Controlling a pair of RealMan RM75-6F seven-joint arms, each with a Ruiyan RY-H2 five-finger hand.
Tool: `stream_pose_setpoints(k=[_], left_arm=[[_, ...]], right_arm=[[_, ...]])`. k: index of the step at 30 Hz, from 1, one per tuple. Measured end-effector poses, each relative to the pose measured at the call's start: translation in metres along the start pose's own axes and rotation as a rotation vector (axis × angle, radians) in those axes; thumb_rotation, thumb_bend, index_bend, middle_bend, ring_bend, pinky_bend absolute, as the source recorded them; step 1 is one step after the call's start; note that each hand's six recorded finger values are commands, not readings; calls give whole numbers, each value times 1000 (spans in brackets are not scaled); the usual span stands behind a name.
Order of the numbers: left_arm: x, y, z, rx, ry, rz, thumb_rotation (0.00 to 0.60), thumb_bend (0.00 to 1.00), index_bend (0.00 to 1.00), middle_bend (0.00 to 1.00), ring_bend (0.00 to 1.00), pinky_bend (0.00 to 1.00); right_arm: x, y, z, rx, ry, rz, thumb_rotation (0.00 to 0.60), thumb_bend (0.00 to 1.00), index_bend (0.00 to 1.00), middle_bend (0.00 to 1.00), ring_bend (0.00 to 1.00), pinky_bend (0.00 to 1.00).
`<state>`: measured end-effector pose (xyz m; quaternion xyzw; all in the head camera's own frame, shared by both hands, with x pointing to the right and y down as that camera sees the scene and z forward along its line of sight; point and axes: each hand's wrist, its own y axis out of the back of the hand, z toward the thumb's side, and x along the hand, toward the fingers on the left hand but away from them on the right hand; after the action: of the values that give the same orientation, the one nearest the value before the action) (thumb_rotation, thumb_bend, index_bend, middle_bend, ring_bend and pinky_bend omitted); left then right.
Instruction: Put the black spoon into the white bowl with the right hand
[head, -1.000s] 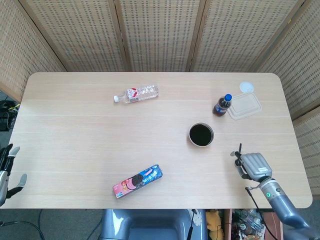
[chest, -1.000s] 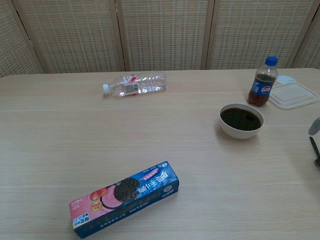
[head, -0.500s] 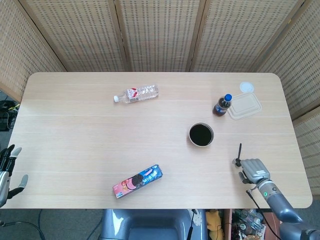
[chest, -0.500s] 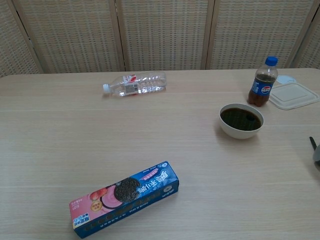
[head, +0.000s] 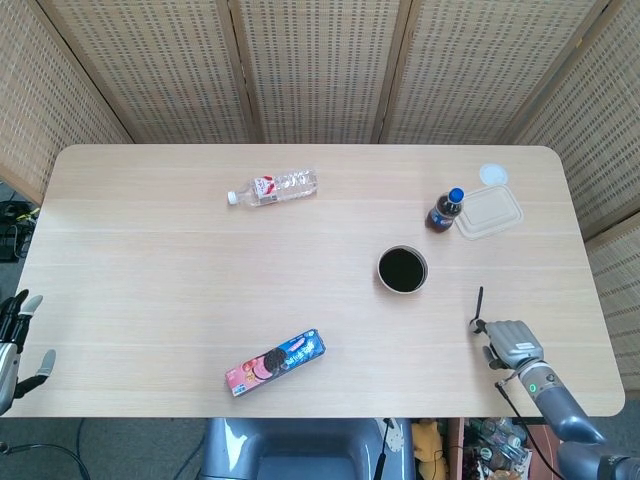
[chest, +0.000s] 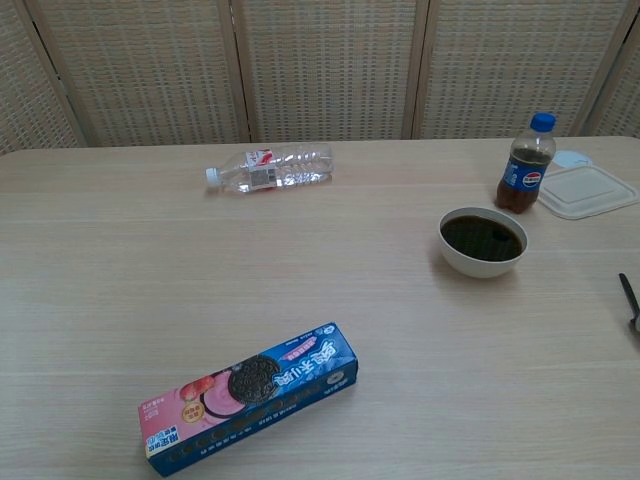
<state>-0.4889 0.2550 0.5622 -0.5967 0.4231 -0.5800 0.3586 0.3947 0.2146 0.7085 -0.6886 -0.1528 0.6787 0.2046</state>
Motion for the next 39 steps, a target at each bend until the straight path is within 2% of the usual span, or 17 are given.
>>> stream_pose_setpoints(k=[27,39], left_arm=[[-2,-2,-3,-2,6,-2,600,403,0,0,0,0],[0,-5,-1,-4,1,-7,600,403,0,0,0,0]], right_arm=[[-6,-7,-26,3,-73,31,600,755,288,969,982,972],[-4,-1,-21,10,-64,12,600,755,290,969,982,972]])
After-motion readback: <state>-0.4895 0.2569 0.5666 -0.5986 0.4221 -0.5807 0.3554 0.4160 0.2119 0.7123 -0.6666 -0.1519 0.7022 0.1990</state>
